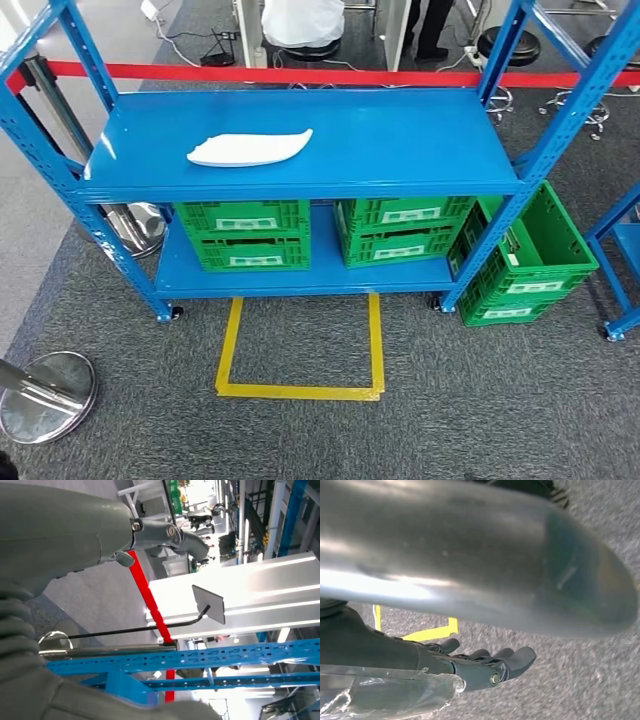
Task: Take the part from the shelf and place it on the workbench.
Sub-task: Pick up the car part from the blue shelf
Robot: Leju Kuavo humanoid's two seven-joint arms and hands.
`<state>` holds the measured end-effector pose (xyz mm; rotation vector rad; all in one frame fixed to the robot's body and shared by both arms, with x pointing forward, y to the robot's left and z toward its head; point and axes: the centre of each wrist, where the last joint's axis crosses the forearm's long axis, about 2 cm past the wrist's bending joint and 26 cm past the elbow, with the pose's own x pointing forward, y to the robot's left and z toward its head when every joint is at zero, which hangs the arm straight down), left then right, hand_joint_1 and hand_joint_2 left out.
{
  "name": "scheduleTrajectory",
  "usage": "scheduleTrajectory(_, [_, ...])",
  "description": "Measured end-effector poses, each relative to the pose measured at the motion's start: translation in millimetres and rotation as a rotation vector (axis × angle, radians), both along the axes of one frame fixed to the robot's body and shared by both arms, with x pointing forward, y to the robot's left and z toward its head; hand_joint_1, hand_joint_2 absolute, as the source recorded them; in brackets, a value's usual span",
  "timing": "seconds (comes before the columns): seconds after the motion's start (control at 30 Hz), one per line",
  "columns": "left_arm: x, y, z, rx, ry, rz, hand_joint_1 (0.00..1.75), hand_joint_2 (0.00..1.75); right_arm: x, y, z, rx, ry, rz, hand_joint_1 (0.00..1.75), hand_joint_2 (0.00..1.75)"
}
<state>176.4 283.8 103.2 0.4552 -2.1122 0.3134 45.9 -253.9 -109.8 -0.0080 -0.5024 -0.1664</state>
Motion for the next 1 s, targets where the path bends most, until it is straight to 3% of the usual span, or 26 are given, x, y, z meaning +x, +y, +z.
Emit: scheduleTrajectory(1.0, [-0.8,2.9,-2.0,0.005,0.007,0.009,0.0,1.75,-1.3,-2.2,-0.3,-0.008,0.013,0.025,0.0,0.0])
